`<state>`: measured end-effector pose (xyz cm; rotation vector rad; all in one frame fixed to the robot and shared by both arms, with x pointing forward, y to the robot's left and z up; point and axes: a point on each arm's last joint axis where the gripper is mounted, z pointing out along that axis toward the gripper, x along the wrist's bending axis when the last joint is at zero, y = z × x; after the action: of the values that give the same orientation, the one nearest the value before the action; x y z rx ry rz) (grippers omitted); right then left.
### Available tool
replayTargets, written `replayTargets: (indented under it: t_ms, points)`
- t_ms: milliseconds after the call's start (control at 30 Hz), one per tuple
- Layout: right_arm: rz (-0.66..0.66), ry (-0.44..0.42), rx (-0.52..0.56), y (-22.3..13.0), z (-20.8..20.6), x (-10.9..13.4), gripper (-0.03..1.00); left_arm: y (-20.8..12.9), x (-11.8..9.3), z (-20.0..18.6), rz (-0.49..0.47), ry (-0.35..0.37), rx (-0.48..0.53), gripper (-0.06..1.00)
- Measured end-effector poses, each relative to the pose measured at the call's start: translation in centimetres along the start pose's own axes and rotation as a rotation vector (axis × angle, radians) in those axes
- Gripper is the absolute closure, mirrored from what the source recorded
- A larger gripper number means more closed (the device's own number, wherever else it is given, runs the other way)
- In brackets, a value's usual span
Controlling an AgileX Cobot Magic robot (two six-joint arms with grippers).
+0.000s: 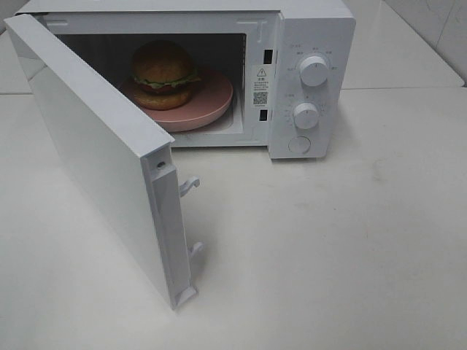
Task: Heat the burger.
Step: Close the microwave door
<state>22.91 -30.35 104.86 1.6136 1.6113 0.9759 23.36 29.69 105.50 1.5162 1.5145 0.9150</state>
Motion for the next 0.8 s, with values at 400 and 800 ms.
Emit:
replayTargets:
  t_ms: [400, 800]
  points:
    - [0.000, 0.000, 0.000, 0.00, 0.00, 0.00, 0.23, 0.00, 0.00, 0.00, 0.000, 0.000, 0.000, -0.05]
    - [0.000, 0.000, 0.000, 0.00, 0.00, 0.00, 0.23, 0.00, 0.00, 0.00, 0.000, 0.000, 0.000, -0.05]
